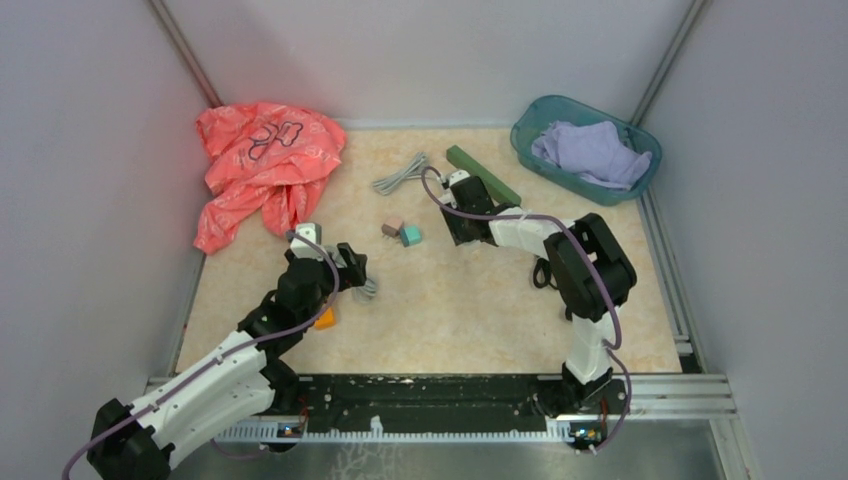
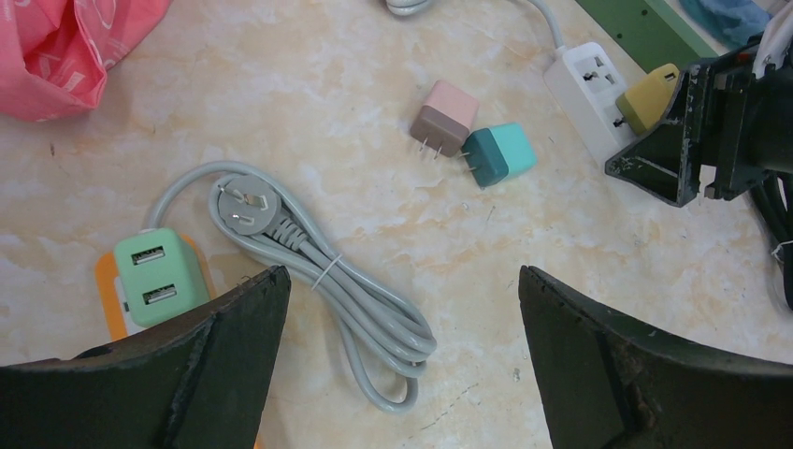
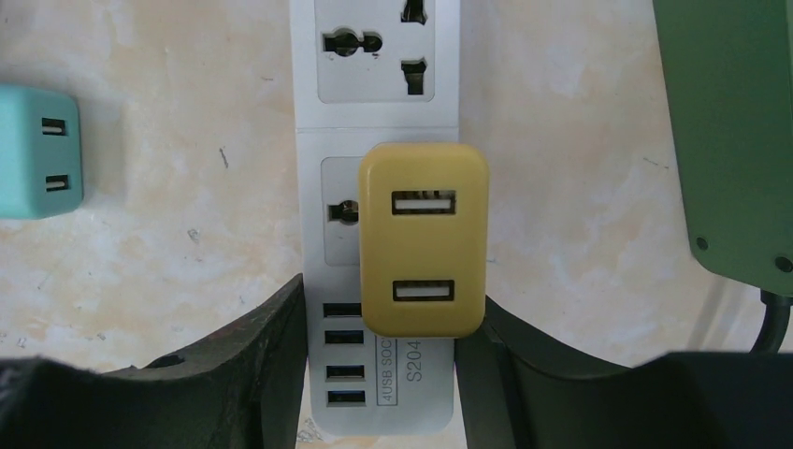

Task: Insert the plug

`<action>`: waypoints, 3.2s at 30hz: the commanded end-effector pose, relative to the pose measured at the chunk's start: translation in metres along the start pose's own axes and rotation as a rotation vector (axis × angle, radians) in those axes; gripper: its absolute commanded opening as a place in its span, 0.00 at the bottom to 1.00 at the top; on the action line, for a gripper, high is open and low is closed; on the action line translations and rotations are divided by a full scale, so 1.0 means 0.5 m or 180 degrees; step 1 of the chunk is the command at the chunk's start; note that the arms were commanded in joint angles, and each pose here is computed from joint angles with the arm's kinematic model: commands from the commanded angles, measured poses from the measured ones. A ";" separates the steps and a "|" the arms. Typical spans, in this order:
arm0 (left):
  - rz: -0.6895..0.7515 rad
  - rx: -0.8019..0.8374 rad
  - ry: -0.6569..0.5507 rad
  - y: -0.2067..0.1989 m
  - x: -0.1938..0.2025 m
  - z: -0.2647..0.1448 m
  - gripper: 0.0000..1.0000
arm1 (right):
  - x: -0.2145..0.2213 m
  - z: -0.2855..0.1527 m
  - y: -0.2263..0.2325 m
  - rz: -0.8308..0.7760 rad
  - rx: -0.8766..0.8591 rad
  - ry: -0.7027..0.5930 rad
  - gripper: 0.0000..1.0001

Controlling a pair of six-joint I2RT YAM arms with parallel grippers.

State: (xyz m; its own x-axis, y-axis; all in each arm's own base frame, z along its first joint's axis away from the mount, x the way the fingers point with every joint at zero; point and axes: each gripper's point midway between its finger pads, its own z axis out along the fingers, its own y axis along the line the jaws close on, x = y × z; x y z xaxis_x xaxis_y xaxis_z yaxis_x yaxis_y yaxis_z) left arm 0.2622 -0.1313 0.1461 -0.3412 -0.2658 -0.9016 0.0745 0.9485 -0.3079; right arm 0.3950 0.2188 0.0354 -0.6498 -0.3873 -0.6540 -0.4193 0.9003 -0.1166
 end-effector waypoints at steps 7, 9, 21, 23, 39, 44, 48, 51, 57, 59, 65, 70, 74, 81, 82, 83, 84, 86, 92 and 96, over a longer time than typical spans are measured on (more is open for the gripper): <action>0.0058 -0.0011 -0.0069 0.000 -0.005 0.002 0.96 | -0.066 -0.049 -0.007 -0.0149 -0.0108 -0.0221 0.66; 0.0062 -0.0014 -0.0062 0.000 -0.004 0.004 0.97 | -0.086 -0.072 -0.009 -0.0147 -0.0121 -0.0312 0.70; 0.0059 0.0004 -0.0044 -0.002 -0.001 0.001 0.97 | -0.182 -0.162 -0.136 -0.0019 0.0126 -0.0782 0.77; 0.0060 0.0025 -0.0047 -0.005 -0.002 0.000 0.96 | -0.192 -0.157 -0.169 0.0001 0.0169 -0.0859 0.77; 0.0078 0.0004 -0.0039 -0.002 -0.001 0.000 0.97 | -0.167 -0.017 -0.283 -0.0088 0.0112 -0.0686 0.71; 0.0083 0.0002 -0.0048 -0.002 -0.003 -0.002 0.97 | -0.133 0.042 -0.290 -0.0139 0.0028 -0.0464 0.66; 0.0093 -0.0015 -0.0060 -0.001 -0.005 -0.004 0.97 | -0.111 0.070 -0.284 -0.0186 -0.0077 -0.0340 0.53; 0.0096 -0.0024 -0.0076 0.000 -0.007 -0.005 0.97 | -0.102 0.075 -0.279 -0.0218 -0.0121 -0.0297 0.44; 0.0101 -0.0007 -0.0062 -0.003 -0.005 -0.005 0.97 | -0.115 0.052 -0.285 -0.0294 -0.0088 -0.0320 0.17; 0.0101 -0.0018 -0.0060 -0.001 -0.004 -0.004 0.97 | -0.122 0.036 -0.292 -0.0323 -0.0034 -0.0354 0.10; 0.0079 -0.0021 -0.0074 -0.002 -0.006 -0.004 0.97 | -0.155 -0.039 -0.303 -0.0366 0.0129 -0.0649 0.00; 0.0023 0.0000 -0.0166 -0.009 -0.027 -0.006 0.97 | -0.165 -0.101 -0.292 -0.0375 0.0209 -0.0839 0.00; -0.0043 0.0072 -0.0207 -0.027 -0.049 -0.007 0.97 | -0.180 -0.160 -0.275 -0.0432 0.0371 -0.1025 0.00; -0.0293 0.0159 -0.0017 -0.065 -0.062 -0.005 0.97 | -0.175 -0.244 -0.192 -0.0652 0.0597 -0.1479 0.00; -0.0323 0.0199 0.0014 -0.073 -0.062 -0.005 0.97 | -0.172 -0.254 -0.176 -0.0695 0.0614 -0.1550 0.00; -0.0366 0.0232 0.0036 -0.079 -0.062 -0.005 0.97 | -0.171 -0.266 -0.159 -0.0742 0.0635 -0.1641 0.00; -0.0391 0.0253 0.0050 -0.084 -0.063 -0.005 0.97 | -0.168 -0.275 -0.142 -0.0803 0.0641 -0.1709 0.00; -0.0454 0.0272 0.0078 -0.091 -0.066 -0.005 0.97 | -0.163 -0.291 -0.110 -0.0897 0.0650 -0.1836 0.00; -0.0587 0.0333 0.0113 -0.105 -0.077 -0.007 1.00 | -0.145 -0.322 -0.037 -0.1197 0.0619 -0.2122 0.00; -0.0693 0.0356 0.0123 -0.105 -0.088 -0.008 1.00 | -0.127 -0.328 0.012 -0.1294 0.0479 -0.2126 0.00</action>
State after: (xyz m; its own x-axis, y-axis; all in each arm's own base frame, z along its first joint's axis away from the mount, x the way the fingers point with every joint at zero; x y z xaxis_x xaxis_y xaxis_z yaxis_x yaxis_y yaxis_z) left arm 0.2682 -0.1644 0.1850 -0.3949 -0.4048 -0.8247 0.0855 0.8776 -0.4717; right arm 0.3263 0.1972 0.1353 -0.0862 -0.6376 -0.7655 -0.5224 0.6832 -0.5103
